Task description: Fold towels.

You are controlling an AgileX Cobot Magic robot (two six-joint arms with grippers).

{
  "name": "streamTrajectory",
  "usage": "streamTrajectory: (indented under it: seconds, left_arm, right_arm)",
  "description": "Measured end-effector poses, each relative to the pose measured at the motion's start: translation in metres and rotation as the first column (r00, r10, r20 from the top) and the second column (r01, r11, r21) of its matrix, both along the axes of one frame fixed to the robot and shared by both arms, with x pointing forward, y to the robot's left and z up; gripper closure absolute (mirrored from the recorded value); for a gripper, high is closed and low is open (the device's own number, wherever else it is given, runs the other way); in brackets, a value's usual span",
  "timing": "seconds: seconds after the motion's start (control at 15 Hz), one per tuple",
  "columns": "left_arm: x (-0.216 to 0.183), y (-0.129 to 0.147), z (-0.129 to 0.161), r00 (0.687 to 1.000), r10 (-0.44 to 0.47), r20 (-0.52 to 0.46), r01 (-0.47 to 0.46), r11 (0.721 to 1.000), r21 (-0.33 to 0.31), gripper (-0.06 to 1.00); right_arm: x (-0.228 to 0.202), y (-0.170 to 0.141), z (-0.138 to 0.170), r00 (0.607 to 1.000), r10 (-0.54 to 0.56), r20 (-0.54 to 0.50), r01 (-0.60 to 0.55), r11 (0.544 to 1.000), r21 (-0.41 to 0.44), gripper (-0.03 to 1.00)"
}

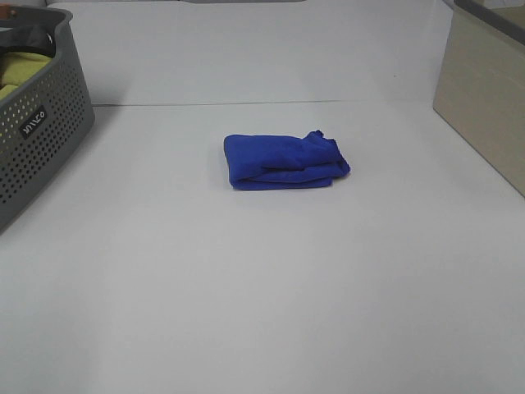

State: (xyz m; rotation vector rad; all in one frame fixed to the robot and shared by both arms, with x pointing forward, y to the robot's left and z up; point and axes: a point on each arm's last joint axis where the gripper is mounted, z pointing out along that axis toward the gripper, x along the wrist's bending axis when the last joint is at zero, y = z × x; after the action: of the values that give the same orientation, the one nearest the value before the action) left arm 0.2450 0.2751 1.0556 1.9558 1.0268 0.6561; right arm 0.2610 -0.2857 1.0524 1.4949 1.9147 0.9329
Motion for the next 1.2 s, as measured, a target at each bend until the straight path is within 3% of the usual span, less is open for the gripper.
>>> streamTrajectory:
  seconds: [0.47, 0.8, 1.0, 1.2]
  left_arm:
    - [0.000, 0.000, 0.000, 1.000, 0.001, 0.000, -0.001, 1.000, 0.002, 0.34]
    - [-0.002, 0.002, 0.000, 0.979, 0.201, 0.045, -0.201, 0.980, -0.006, 0.34]
    - [-0.014, 0.002, 0.000, 0.967, 0.222, 0.125, -0.221, 0.975, -0.022, 0.34]
    - [-0.015, 0.002, 0.000, 0.967, 0.222, 0.128, -0.221, 0.975, -0.022, 0.34]
  right_arm:
    - [0.000, 0.000, 0.000, 1.000, 0.000, 0.000, 0.000, 1.000, 0.000, 0.20]
    - [-0.010, -0.003, 0.001, 0.987, -0.139, 0.077, 0.139, 0.990, 0.009, 0.20]
    - [-0.026, -0.002, 0.002, 0.973, -0.142, 0.180, 0.140, 0.990, 0.020, 0.20]
    - [-0.029, -0.002, 0.001, 0.970, -0.140, 0.198, 0.138, 0.990, 0.024, 0.20]
